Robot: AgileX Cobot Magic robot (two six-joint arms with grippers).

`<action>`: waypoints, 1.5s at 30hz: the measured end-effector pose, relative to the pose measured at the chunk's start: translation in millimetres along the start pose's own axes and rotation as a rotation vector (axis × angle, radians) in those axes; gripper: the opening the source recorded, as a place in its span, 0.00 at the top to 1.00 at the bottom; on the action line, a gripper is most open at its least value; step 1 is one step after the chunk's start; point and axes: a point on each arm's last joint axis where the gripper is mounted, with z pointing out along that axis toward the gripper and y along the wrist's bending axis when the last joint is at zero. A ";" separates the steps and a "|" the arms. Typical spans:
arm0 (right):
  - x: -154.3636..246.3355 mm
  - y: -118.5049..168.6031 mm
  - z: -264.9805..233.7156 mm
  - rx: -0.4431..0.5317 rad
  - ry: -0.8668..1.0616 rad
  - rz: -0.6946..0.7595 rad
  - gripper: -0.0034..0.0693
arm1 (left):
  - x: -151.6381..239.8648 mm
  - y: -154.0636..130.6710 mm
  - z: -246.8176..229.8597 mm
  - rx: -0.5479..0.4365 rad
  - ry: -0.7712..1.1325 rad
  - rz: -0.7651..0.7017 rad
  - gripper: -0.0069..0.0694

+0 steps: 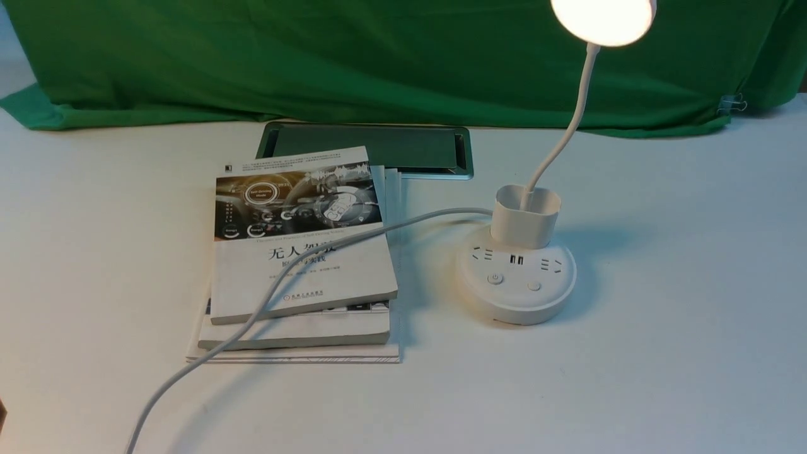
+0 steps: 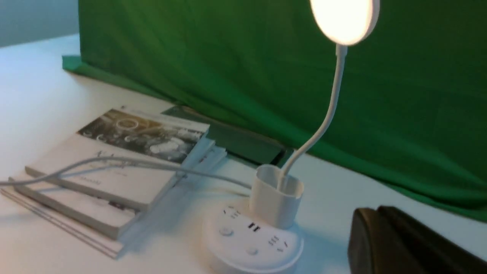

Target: Turn on the desk lamp on the white desktop with your hand.

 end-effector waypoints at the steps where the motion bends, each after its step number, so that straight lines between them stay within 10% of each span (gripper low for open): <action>1: 6.7 0.0 -0.7 0.016 -0.029 0.000 0.86 | 0.0 0.0 0.0 0.000 0.000 0.000 0.88; 13: 84.2 -22.8 -21.5 0.520 0.016 0.095 0.81 | 0.0 0.0 0.0 0.000 0.000 0.000 0.88; 45: 101.3 -13.9 -29.8 0.473 0.136 0.182 0.71 | 0.0 0.0 0.0 0.000 0.000 0.000 0.88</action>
